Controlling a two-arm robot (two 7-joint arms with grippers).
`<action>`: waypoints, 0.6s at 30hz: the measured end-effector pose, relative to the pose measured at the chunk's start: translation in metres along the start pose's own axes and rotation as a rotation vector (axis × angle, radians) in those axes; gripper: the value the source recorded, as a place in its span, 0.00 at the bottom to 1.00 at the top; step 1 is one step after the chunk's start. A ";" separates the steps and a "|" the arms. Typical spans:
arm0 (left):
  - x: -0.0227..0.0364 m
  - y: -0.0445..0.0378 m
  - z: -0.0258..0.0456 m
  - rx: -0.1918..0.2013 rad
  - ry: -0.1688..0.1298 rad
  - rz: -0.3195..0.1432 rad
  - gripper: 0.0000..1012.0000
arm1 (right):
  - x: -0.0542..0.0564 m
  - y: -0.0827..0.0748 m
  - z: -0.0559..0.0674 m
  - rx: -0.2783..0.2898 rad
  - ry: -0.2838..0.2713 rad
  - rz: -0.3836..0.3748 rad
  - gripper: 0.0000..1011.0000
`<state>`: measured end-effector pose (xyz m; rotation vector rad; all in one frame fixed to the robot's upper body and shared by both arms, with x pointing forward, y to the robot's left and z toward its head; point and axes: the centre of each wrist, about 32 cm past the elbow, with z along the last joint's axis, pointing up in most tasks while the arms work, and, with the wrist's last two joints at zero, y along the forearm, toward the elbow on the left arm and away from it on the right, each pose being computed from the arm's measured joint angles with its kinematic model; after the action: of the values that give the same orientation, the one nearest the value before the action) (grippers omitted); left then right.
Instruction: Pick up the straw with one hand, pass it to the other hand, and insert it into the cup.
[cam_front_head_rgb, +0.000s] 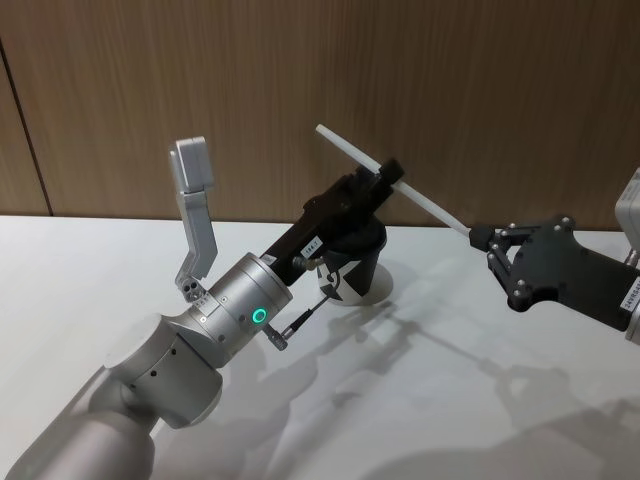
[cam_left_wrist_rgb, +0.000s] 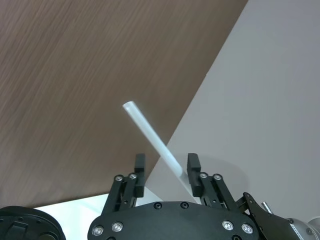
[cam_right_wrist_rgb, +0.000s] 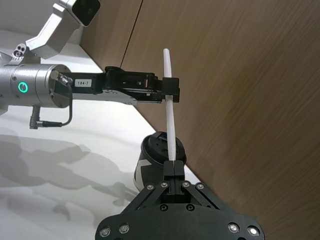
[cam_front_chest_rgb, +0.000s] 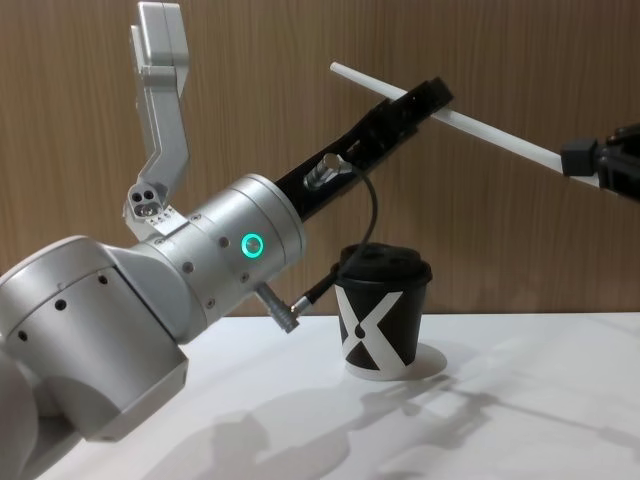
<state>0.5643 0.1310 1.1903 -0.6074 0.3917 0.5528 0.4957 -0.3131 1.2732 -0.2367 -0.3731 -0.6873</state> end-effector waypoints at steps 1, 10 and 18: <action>0.0000 0.0000 0.0000 0.000 0.000 0.000 0.52 | 0.000 0.000 0.000 0.000 0.000 0.000 0.00; 0.0001 -0.0003 -0.0006 -0.001 0.000 0.000 0.21 | 0.000 0.000 0.000 0.000 0.000 0.000 0.00; -0.0001 -0.0007 -0.0008 -0.001 0.000 0.000 0.15 | 0.000 0.000 0.000 0.000 0.000 0.000 0.00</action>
<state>0.5646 0.1300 1.1900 -0.6083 0.3909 0.5529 0.4957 -0.3131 1.2732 -0.2367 -0.3731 -0.6873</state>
